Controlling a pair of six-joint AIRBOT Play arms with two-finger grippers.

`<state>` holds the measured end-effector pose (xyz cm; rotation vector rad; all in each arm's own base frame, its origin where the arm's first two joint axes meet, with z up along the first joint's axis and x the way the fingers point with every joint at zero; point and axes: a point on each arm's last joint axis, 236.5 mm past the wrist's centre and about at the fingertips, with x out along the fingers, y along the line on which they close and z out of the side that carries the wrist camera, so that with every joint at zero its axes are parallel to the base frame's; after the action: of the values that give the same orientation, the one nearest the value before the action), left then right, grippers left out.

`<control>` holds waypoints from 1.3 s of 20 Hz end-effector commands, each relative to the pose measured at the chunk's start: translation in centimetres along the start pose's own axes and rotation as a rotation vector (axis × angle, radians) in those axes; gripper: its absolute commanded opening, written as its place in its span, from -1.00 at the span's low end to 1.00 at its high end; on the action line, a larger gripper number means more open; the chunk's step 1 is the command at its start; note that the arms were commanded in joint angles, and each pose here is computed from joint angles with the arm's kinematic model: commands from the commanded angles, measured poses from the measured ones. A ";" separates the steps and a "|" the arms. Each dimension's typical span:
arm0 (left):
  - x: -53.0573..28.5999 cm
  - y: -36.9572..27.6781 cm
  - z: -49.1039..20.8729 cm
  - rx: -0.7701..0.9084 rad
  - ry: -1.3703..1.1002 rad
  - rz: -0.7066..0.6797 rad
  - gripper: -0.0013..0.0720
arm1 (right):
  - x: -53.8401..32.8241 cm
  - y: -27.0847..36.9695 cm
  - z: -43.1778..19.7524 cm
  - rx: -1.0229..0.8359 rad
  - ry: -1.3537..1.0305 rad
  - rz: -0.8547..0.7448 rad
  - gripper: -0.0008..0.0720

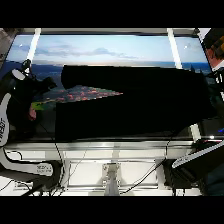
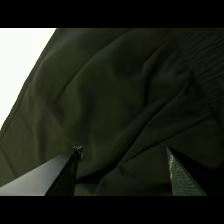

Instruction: Fold the clothes and pants, and hang the long-sleeved shirts on hangers.

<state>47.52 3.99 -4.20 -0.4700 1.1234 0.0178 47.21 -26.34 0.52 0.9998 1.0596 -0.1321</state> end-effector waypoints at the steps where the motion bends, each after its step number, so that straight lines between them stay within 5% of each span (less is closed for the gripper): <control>1: 1.0 -1.7 0.7 -0.088 -0.015 -0.135 0.40 | 0.2 0.6 -0.8 -0.022 0.033 0.017 0.66; 9: 7.1 -4.8 0.5 -0.167 -0.039 -0.198 0.39 | 0.3 1.1 -0.9 -0.041 0.035 0.027 0.65; 11: 7.7 -5.4 0.8 -0.157 -0.062 -0.192 0.22 | 0.3 1.1 -0.8 -0.041 0.033 0.029 0.64; 13: 8.1 -6.1 0.5 -0.143 -0.062 -0.193 -0.72 | 0.3 1.2 -0.8 -0.041 0.033 0.032 0.64; 14: 8.0 -6.4 0.5 -0.138 -0.063 -0.196 -0.95 | 0.3 1.2 -0.8 -0.041 0.033 0.032 0.64; 21: 0.0 -3.8 0.7 0.142 -0.047 -0.091 -0.96 | -0.9 -1.5 -0.2 -0.012 0.012 -0.014 0.64; 26: -1.8 0.5 -0.9 0.184 0.039 0.011 -0.95 | -1.3 -2.0 -0.3 -0.004 0.015 -0.018 0.64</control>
<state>47.91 2.64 -2.82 -0.3694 1.0832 -0.1017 45.64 -27.46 0.30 0.9884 1.0771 -0.1303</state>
